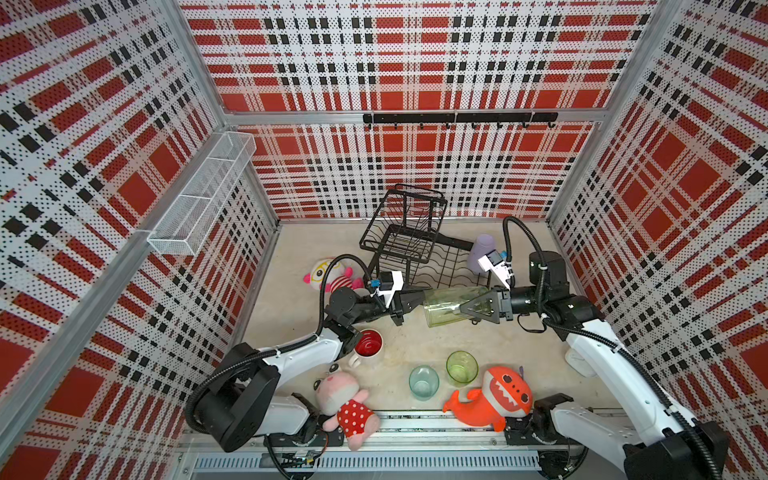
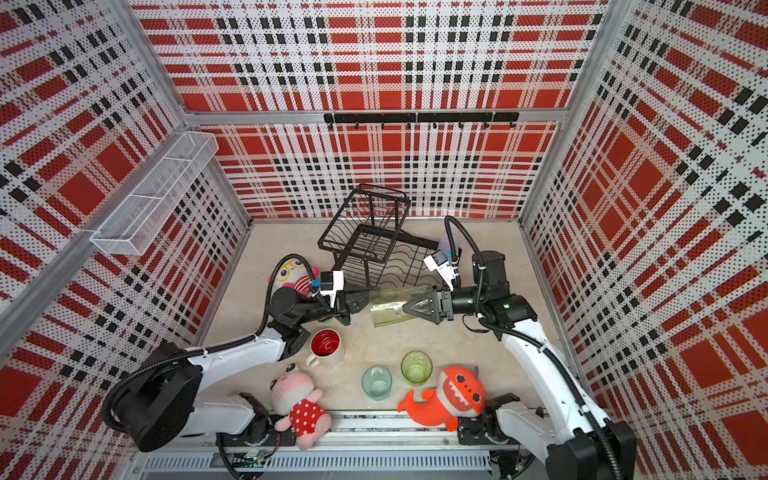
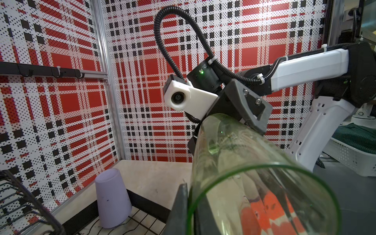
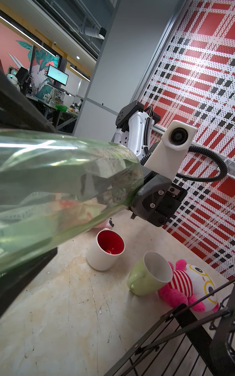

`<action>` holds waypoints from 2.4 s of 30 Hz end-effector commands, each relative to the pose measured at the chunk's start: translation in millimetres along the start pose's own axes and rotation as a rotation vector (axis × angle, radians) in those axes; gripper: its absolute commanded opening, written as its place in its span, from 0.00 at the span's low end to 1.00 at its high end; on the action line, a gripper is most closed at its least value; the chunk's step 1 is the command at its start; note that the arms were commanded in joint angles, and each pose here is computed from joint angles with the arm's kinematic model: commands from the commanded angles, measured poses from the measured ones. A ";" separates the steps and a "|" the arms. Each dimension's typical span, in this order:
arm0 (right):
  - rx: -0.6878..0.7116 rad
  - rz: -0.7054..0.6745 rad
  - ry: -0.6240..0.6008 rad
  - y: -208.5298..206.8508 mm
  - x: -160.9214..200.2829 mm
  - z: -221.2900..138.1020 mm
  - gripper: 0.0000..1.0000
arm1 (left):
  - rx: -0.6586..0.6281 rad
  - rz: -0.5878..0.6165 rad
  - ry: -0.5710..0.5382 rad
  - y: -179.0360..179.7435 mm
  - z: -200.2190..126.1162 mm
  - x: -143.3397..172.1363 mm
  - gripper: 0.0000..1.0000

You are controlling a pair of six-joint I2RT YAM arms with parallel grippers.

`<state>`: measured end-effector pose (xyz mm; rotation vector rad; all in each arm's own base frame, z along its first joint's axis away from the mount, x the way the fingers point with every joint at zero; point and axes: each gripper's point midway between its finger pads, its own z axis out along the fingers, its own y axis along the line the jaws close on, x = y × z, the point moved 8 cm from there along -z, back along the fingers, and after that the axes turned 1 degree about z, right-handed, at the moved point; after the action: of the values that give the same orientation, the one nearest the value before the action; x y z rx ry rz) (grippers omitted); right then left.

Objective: Load cups into a dish rack
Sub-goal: Place the cup upside down at the dish rack.

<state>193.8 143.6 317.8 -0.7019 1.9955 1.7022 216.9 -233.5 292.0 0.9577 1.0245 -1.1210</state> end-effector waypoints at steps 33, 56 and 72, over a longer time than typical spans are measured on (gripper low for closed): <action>-0.027 -0.011 -0.002 7.7 2.1 -0.2 0.88 | 0.073 0.029 -0.089 0.0 4.0 -2.9 0.00; 0.034 -0.020 0.007 2.4 -2.4 1.7 0.66 | 0.010 0.002 -0.081 4.6 4.5 -3.9 0.32; 0.097 0.015 -0.138 -9.4 -17.8 -28.2 0.62 | -0.165 0.027 -0.021 7.4 -13.6 -7.8 0.73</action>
<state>213.4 121.0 318.9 -0.5199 2.0279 1.6175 219.8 -223.1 293.3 0.8493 1.0532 -1.0900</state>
